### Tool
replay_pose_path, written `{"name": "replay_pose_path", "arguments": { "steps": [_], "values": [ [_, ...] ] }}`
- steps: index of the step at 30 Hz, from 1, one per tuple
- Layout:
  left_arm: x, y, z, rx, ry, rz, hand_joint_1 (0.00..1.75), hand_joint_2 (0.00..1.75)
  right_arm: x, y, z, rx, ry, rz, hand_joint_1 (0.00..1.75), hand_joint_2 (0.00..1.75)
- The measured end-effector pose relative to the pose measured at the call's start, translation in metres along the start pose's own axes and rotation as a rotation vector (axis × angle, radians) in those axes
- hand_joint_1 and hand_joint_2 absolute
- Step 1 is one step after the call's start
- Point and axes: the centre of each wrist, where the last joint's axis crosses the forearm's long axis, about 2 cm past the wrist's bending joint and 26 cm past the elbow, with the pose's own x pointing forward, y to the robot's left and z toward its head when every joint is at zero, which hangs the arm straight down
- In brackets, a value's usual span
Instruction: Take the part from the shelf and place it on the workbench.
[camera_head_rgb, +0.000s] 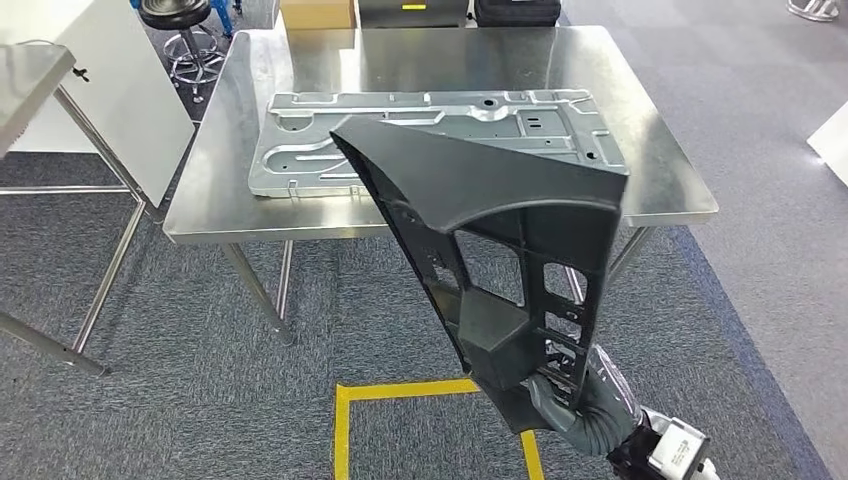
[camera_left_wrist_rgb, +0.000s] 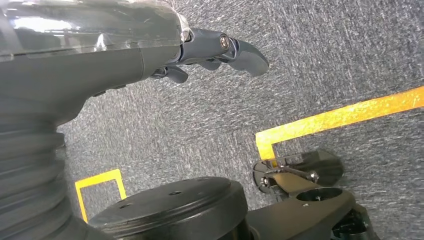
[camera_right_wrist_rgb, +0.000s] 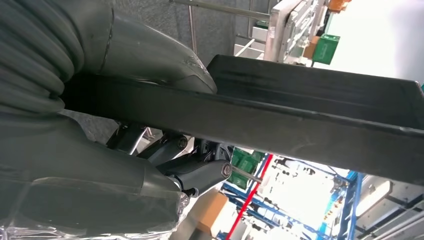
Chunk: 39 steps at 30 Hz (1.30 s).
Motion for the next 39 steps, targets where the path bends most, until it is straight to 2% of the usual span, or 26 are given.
{"name": "replay_pose_path", "arguments": {
  "steps": [15, 39],
  "values": [
    [0.0068, 0.0017, -0.0009, 0.006, -0.019, 0.006, 0.00, 1.75, -0.0003, -0.0041, -0.0062, 0.013, -0.017, 0.006, 1.75, 1.75],
    [0.0015, -0.0037, 0.0013, -0.006, -0.005, 0.010, 0.00, 1.75, -0.0005, -0.0053, -0.0079, 0.017, -0.022, 0.021, 1.75, 1.75]
  ]
}}
